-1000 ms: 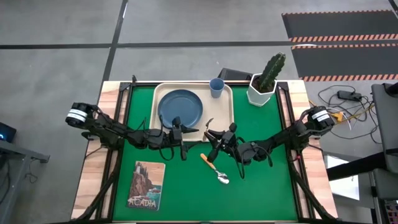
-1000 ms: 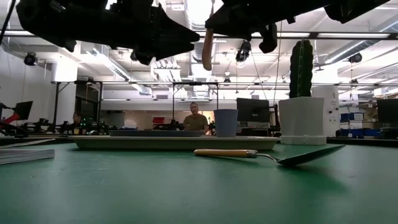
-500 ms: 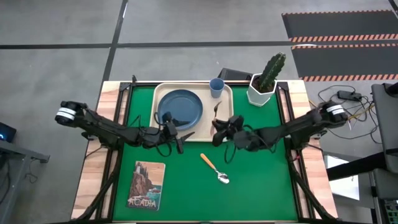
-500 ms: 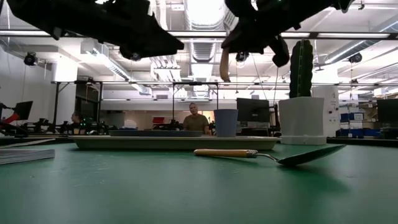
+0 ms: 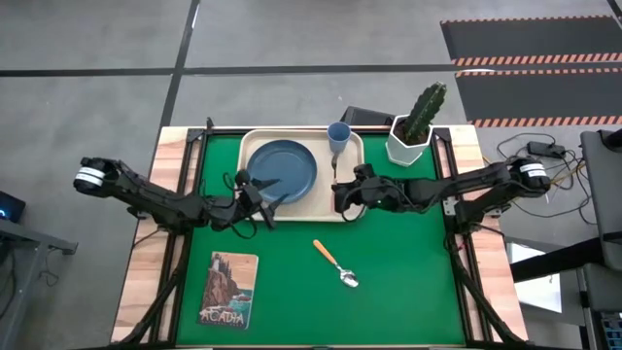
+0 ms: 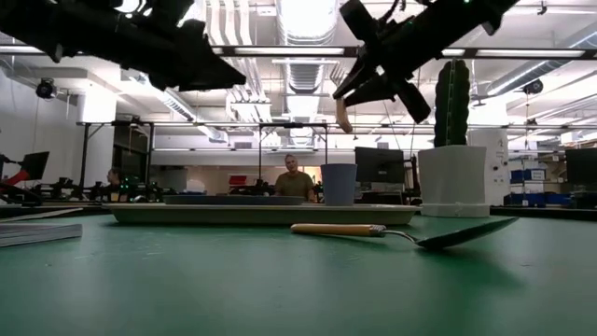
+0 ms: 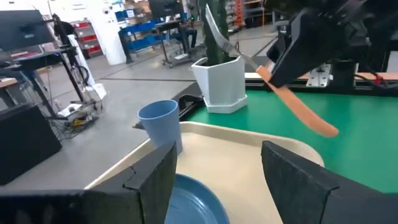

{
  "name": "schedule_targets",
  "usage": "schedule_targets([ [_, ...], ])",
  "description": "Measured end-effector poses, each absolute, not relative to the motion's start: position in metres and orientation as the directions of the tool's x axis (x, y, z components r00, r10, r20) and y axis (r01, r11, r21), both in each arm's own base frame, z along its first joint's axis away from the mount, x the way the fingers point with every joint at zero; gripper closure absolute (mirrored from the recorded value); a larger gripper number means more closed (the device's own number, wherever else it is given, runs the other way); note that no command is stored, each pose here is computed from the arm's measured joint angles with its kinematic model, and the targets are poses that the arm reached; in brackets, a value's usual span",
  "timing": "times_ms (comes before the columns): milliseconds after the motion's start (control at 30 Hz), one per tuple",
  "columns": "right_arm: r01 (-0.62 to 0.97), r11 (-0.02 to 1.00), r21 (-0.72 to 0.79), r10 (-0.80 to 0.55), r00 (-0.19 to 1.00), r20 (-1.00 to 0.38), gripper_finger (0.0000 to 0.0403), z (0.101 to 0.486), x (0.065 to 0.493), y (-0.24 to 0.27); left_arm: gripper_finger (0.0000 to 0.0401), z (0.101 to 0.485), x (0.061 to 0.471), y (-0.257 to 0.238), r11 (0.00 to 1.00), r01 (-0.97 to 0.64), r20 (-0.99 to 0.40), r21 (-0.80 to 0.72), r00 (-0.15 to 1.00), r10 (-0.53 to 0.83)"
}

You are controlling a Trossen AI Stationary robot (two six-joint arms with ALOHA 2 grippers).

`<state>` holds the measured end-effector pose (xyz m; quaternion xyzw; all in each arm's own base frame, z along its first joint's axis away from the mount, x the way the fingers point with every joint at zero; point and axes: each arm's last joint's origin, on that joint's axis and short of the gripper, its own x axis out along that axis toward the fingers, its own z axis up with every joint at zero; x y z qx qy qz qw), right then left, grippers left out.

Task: Pick and place plate/cup/fork/spoon on tray
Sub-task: Put the yellow fork on the white tray

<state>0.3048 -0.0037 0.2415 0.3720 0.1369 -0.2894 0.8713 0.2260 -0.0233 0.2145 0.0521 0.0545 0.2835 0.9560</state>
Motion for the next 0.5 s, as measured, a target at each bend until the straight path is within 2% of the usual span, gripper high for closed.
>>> schedule_targets([
  [133,0.639,0.582,0.503,-0.401,0.764,-0.506,0.0364,0.255,0.322,-0.003,0.0186,0.214,0.218,-0.021,0.813,-0.569,-0.064,0.126,0.813,0.579],
  [267,0.742,0.559,0.37,-0.378,0.625,-0.683,0.0364,0.261,0.335,-0.009,0.0186,0.214,0.214,-0.02,0.805,-0.581,-0.057,0.12,0.805,0.59],
  [367,0.811,0.507,0.291,-0.297,0.481,-0.825,0.0364,0.264,0.34,-0.021,0.0186,0.213,0.213,-0.019,0.805,-0.58,-0.06,0.123,0.805,0.59],
  [500,0.859,0.454,0.237,-0.111,0.318,-0.941,0.0364,0.26,0.344,-0.039,0.0186,0.208,0.211,-0.019,0.805,-0.578,-0.072,0.135,0.805,0.589],
])
